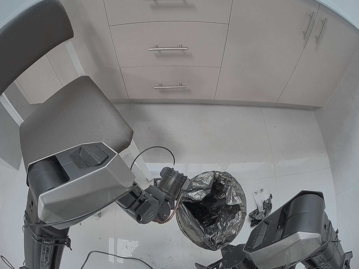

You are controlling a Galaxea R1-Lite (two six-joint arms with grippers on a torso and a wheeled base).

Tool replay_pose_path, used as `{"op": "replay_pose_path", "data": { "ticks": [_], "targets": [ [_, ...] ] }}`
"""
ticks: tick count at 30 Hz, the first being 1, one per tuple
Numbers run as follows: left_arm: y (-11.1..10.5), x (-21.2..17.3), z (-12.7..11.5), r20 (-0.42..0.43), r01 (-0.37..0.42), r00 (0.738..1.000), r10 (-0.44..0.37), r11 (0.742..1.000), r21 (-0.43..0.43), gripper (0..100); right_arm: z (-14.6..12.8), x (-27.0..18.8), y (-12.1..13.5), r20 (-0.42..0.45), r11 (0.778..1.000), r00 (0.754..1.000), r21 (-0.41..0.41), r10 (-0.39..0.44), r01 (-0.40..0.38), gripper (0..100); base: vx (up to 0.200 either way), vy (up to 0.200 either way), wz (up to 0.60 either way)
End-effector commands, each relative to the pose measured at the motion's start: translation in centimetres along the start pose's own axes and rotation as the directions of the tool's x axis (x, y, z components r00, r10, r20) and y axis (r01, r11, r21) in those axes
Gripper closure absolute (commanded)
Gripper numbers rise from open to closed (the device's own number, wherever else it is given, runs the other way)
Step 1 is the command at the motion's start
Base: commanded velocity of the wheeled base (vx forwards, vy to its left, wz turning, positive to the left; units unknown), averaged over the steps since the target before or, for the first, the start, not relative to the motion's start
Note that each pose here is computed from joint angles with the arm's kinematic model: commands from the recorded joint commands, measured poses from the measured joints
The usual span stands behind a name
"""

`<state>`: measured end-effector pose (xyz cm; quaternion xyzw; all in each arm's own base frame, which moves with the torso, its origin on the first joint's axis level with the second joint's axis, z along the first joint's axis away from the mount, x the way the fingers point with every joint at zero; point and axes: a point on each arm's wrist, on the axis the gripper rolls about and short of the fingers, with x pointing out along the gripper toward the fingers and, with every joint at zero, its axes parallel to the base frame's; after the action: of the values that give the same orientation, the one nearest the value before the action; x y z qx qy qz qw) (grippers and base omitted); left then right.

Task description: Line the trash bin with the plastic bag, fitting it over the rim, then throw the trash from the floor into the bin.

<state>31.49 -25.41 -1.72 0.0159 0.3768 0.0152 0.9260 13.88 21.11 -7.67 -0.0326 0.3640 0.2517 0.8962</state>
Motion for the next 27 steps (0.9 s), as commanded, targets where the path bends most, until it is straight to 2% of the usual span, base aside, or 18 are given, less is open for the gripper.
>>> {"op": "replay_pose_path", "data": {
  "ticks": [1,13,17,22,27],
  "targets": [
    [-0.1,-0.1,0.1,0.003,0.003,1.0,-0.003,1.0,0.0,0,-0.5,0.6,-0.1,-0.01,1.0,1.0,0.001,0.001,-0.001,0,0.0,0.0,0.0],
    [0.1,0.0,-0.1,-0.003,-0.001,1.0,0.001,1.0,0.001,0,-1.1,-0.5,-0.4,-0.068,1.0,0.997,0.003,0.026,-0.026,0,0.0,0.0,0.0],
    [0.2,-1.5,0.2,0.005,0.014,1.0,-0.014,1.0,0.002,0,-0.6,-2.1,-0.8,-0.07,1.0,0.997,0.005,0.025,-0.024,0,0.0,0.0,0.0],
    [0.2,-3.6,1.1,0.012,0.082,0.997,-0.082,0.997,-0.005,0,0.8,-4.1,-2.1,-0.042,0.999,0.999,0.042,0.004,-0.003,0,0.0,0.0,0.0],
    [0.1,-4.7,0.9,0.014,0.1,0.995,-0.1,0.995,0.005,0,2.1,-5.5,-2.5,0.019,0.997,1.0,0.071,-0.002,0.0,0,0.0,0.0,0.0]
  ]
}}
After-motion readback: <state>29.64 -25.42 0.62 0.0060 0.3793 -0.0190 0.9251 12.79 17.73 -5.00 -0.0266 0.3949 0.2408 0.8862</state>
